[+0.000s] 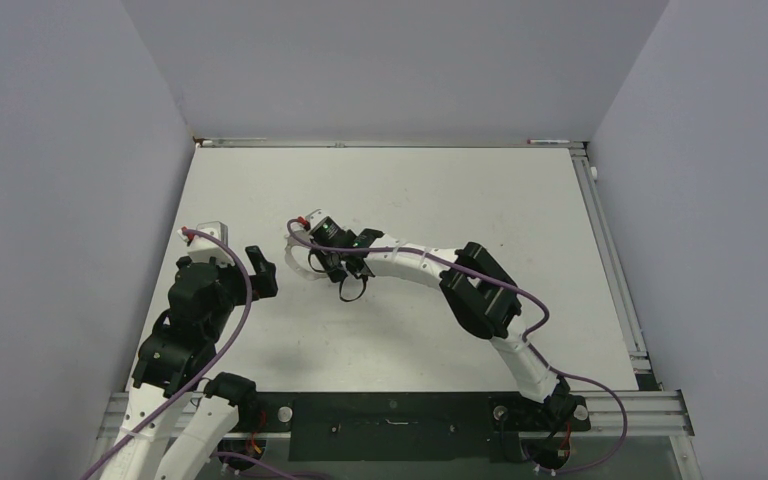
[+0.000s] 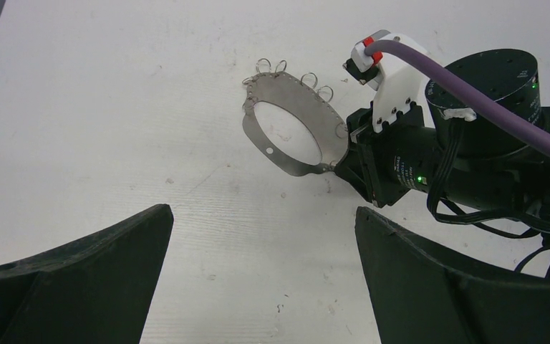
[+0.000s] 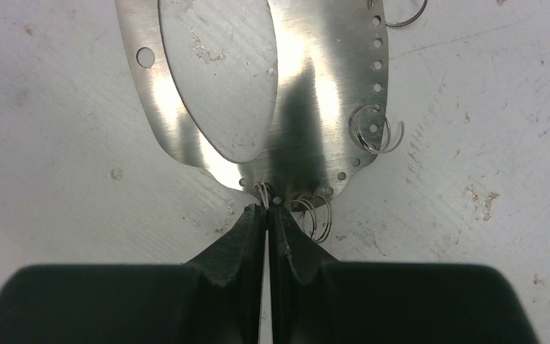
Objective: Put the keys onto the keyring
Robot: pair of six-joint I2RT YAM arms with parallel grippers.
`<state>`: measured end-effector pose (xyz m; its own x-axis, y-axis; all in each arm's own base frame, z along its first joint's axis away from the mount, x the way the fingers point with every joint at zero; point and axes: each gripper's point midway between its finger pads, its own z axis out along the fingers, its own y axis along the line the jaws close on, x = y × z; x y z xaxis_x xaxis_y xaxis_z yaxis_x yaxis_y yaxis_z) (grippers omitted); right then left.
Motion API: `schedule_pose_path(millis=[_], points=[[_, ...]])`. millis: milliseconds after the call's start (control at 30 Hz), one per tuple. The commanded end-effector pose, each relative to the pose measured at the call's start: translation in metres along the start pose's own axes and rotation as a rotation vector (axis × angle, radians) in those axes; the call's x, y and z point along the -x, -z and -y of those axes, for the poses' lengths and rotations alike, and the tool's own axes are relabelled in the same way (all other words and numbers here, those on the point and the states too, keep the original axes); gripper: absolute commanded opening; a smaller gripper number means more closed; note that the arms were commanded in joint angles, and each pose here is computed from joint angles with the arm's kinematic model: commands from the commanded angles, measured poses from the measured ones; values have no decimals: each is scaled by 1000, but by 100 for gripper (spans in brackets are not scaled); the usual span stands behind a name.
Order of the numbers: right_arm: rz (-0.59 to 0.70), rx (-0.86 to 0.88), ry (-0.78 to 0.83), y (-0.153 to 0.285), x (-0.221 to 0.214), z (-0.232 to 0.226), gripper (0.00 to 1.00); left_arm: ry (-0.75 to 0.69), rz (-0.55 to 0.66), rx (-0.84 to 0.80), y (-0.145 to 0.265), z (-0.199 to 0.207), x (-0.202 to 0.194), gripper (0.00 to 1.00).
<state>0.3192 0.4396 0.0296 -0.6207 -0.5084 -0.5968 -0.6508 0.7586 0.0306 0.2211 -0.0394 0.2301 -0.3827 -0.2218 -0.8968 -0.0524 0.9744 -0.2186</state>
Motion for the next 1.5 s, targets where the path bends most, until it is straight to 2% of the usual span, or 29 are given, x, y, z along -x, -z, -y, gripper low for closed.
schedule_pose_path(millis=[0,333,867,933,1000,1367,1467], points=[[60,19,-18,10,17,1,5,0,34,-20,-3,4,8,98],[167,59,18,36,24,2,5,-2,34,-22,-3,5,8,98],[530,152,34,123,39,14,5,13,76,-113,4,20,18,100],[582,155,39,138,38,16,5,19,81,-126,5,23,20,94],[648,158,36,154,41,18,5,25,88,-143,6,26,22,93],[916,163,47,230,37,29,5,46,161,-425,28,72,36,92],[945,148,59,243,34,33,5,68,215,-504,41,83,44,91]])
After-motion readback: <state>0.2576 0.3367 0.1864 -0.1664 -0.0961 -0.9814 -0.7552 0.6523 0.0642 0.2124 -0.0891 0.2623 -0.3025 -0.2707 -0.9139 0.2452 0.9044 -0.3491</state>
